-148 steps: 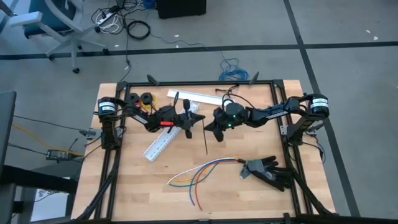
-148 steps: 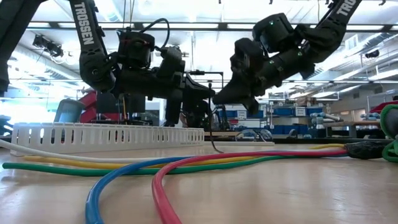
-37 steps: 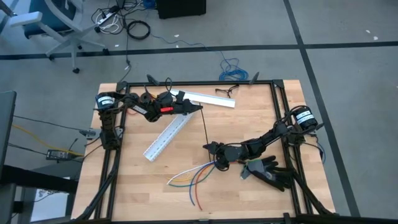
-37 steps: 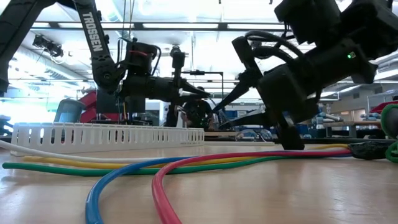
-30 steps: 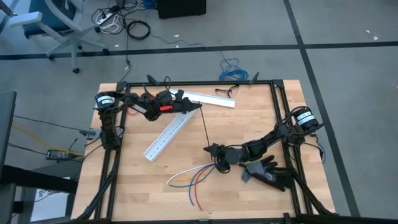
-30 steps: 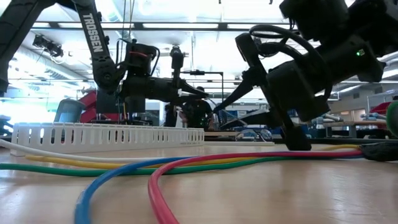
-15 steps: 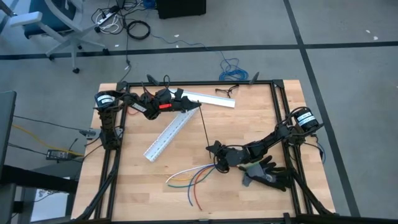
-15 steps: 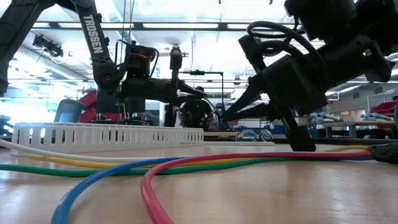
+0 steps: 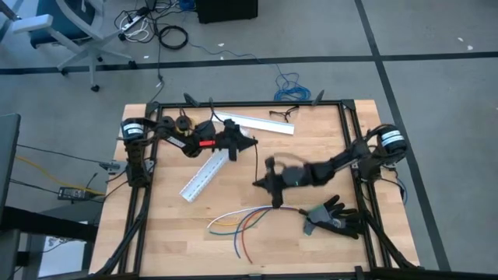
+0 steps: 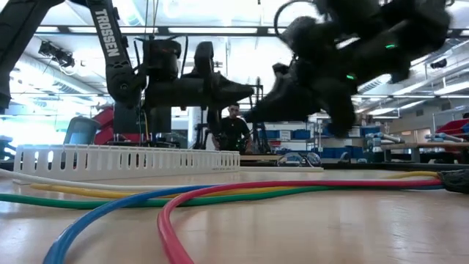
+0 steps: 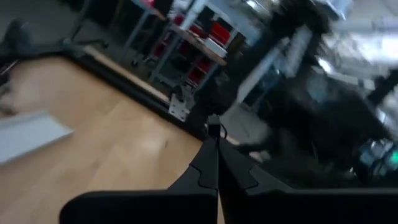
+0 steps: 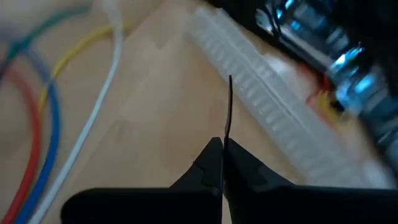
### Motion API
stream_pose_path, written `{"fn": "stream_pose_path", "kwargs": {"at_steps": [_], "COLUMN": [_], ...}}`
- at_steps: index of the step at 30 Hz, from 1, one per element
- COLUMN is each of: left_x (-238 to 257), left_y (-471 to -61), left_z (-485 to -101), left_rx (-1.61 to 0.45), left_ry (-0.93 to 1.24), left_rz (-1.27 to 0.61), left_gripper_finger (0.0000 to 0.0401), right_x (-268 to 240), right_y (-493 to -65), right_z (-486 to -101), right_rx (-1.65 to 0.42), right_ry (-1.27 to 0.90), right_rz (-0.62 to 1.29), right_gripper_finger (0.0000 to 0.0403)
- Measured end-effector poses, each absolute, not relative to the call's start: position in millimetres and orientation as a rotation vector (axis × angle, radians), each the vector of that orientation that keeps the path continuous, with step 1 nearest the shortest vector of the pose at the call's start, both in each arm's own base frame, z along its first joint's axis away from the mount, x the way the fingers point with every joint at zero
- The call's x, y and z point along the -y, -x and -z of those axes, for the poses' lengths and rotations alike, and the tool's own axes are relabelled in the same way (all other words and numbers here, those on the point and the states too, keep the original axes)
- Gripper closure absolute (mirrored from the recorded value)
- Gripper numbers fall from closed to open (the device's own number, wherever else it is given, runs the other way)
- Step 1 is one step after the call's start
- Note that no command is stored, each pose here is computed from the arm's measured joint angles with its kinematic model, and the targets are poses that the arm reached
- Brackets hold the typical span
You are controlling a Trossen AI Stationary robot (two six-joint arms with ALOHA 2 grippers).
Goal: Ziptie cables
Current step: Wrap the black zip tie on the cables
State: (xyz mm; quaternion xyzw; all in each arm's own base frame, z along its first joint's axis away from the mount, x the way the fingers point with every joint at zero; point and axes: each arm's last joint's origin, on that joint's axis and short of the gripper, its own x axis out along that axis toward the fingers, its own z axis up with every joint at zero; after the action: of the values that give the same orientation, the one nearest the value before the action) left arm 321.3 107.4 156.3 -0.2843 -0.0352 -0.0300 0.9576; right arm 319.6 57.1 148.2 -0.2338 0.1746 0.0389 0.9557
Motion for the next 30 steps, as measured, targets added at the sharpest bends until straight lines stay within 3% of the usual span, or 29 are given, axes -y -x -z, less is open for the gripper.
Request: {"fn": "stream_pose_path", "kwargs": {"at_steps": [6,13,25,30], "left_x": [-86,-73,-58,-59], "left_y": [-328,-332,-335,-335], "left_z": [-156,-154,-145,-145], "left_rx": [0.082,0.068,-0.032,-0.036], "left_ry": [0.268,-0.105,-0.414,-0.438], "left_rz": [0.047,0.036,-0.018,-0.030], "left_gripper_finger": [0.0400,0.0400,0.0400,0.0400], "right_x": [-9,30,48,47], "right_y": [-320,-318,-316,-316], "right_z": [-162,-164,-165,-165], "right_rx": [-0.354,-0.343,-0.342,-0.346], "right_ry": [0.035,-0.276,-0.430,-0.450], "right_rz": [-0.091,-0.160,-0.139,-0.148], "right_gripper_finger": [0.0403,0.0403,0.0403,0.0403]}}
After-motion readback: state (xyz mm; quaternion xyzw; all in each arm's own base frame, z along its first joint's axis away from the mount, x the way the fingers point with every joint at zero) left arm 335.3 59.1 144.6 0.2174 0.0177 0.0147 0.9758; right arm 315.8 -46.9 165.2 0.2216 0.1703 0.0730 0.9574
